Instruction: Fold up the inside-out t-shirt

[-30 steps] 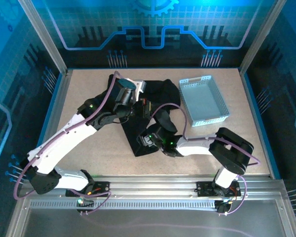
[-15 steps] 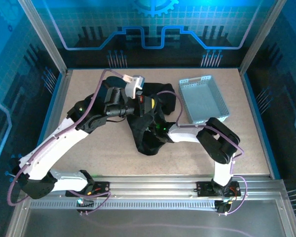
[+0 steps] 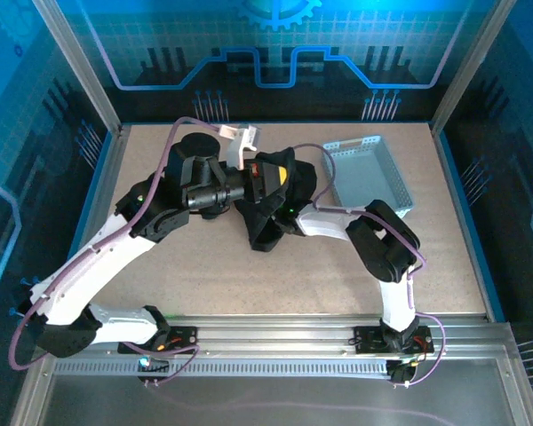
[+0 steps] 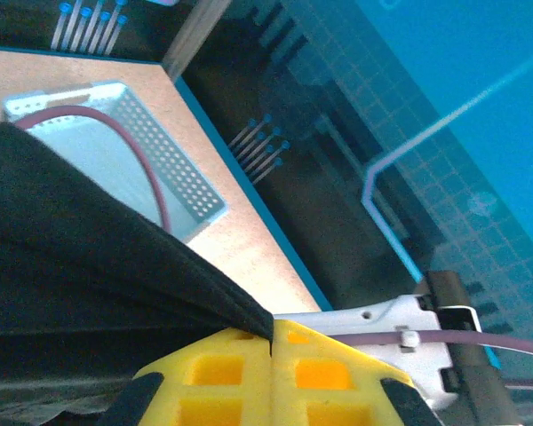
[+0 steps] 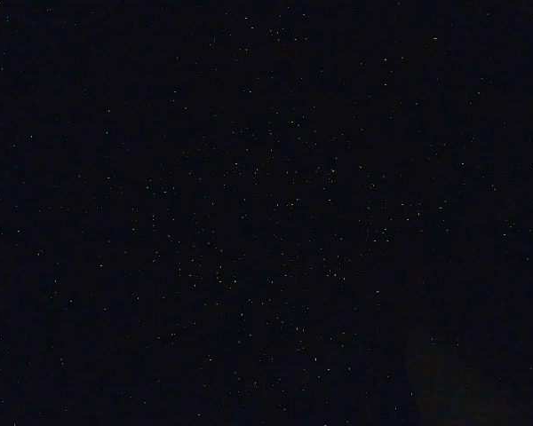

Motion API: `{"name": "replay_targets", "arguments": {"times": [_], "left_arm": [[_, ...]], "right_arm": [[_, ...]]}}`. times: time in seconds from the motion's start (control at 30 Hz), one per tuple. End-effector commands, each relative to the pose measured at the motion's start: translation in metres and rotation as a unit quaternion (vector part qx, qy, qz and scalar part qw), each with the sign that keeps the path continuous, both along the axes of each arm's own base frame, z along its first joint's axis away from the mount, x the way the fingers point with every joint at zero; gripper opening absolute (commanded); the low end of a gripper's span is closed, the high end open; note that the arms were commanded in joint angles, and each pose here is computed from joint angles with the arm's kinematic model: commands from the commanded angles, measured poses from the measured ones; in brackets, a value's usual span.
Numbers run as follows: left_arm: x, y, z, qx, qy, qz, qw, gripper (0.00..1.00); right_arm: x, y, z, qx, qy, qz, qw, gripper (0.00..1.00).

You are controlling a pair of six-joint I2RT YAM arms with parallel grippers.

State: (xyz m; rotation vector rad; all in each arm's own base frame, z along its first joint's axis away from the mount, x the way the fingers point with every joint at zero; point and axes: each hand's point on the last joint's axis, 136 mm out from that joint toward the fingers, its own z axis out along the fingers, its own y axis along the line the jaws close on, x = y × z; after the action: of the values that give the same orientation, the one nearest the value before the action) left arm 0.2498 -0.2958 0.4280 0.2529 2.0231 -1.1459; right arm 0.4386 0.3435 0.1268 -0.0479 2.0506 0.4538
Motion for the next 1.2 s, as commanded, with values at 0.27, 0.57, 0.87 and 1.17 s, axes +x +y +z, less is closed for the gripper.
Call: {"name": "replay_targets", "arguments": {"times": [0.27,0.57,0.87,1.17], "left_arm": [[0.018,0.084,0.033,0.046,-0.088,0.153,0.983,0.00],[-0.037,0.046,0.107,-0.080,-0.134,-0.002,0.988,0.00],[-0.029,-0.004,0.091,-0.064,-0.105,-0.051,0.991,0.00],[0.018,0.002,0.014,0.031,-0.035,0.020,0.999,0.00]], "right_arm": [[-0.036,-0.042,-0.022,-0.064,0.038,0.008,0.997,0.80],[-0.042,0.001,0.005,-0.064,-0.020,0.079,0.995,0.78],[-0.027,0.070,-0.041,-0.066,0.032,0.123,0.990,0.82],[-0.089,0.105,-0.013,-0.096,-0.047,0.203,0.973,0.85]]}}
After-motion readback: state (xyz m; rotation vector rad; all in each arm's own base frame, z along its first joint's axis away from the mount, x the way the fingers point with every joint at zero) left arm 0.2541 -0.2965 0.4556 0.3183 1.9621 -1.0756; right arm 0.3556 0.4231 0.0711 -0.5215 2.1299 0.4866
